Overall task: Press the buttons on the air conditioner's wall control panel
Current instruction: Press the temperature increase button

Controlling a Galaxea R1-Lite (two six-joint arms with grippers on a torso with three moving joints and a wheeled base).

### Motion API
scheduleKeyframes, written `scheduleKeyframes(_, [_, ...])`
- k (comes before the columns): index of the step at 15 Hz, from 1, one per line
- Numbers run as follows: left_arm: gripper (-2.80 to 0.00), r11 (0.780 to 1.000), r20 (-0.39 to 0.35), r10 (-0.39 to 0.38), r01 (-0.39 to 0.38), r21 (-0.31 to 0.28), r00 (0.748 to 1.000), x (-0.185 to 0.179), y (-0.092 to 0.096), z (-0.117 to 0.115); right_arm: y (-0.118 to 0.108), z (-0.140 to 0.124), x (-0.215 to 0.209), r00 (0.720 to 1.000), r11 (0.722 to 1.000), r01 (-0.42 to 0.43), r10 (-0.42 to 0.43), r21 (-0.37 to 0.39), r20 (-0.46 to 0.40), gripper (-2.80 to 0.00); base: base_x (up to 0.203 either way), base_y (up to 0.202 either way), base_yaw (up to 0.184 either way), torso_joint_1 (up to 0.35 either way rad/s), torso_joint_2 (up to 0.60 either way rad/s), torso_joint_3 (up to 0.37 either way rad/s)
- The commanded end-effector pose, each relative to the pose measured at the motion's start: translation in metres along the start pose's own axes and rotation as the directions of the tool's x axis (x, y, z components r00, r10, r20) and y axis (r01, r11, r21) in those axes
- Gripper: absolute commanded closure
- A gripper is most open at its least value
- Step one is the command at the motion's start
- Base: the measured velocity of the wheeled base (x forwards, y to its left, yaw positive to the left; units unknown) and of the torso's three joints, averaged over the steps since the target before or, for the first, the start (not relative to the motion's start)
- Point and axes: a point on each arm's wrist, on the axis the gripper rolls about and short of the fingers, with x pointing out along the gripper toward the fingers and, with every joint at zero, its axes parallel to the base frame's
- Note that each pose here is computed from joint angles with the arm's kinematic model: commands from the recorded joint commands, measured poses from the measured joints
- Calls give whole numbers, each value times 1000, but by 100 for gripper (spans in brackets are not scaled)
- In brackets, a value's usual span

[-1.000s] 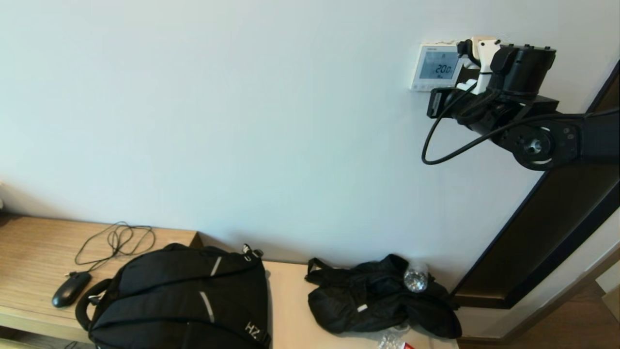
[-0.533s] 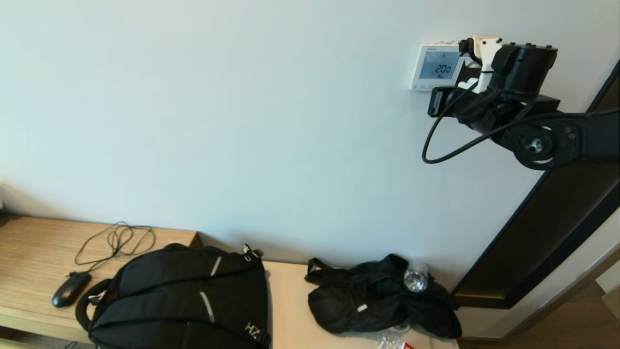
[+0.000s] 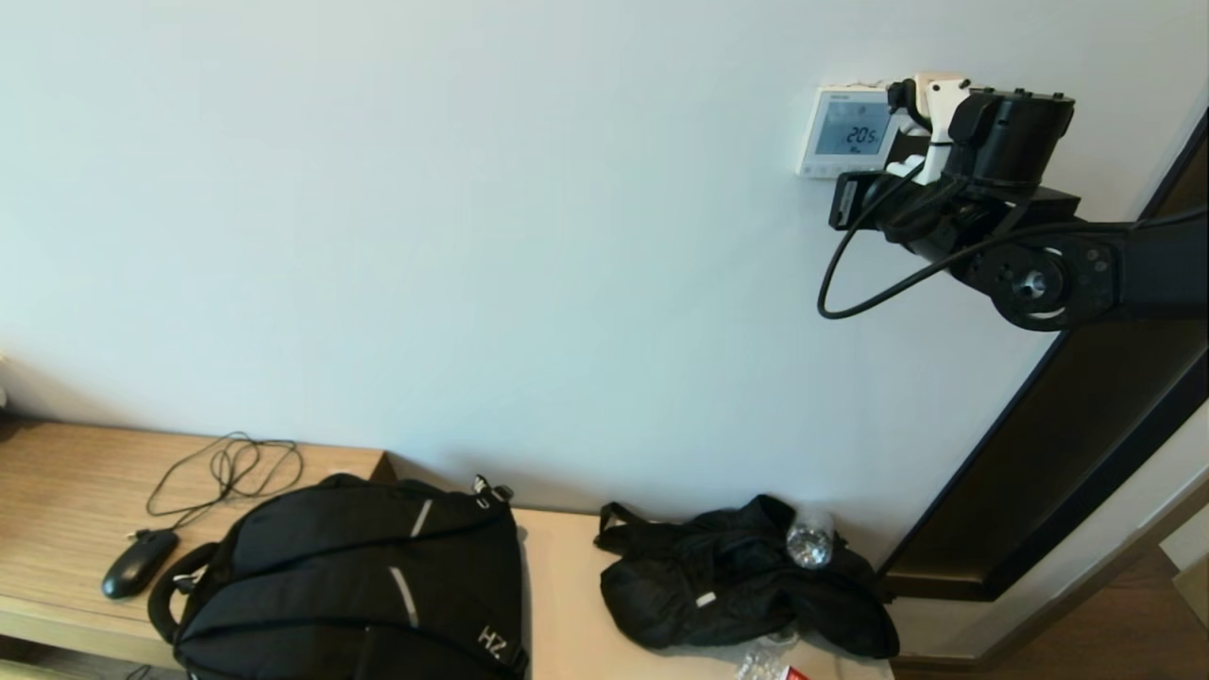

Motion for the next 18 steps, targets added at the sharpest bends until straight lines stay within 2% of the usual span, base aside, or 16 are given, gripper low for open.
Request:
scheduleKeyframes(1, [0, 1000, -1, 0, 0, 0, 1000, 0, 0, 0, 0, 2, -3, 1000, 1000, 1, -1, 1, 5, 0, 0, 0, 0, 0, 0, 0])
scheduleKeyframes(18, [0, 1000, -1, 0, 0, 0, 1000, 0, 0, 0, 0, 2, -1, 1000, 1000, 0, 0, 8, 7, 0, 0, 0, 0, 0, 0, 0])
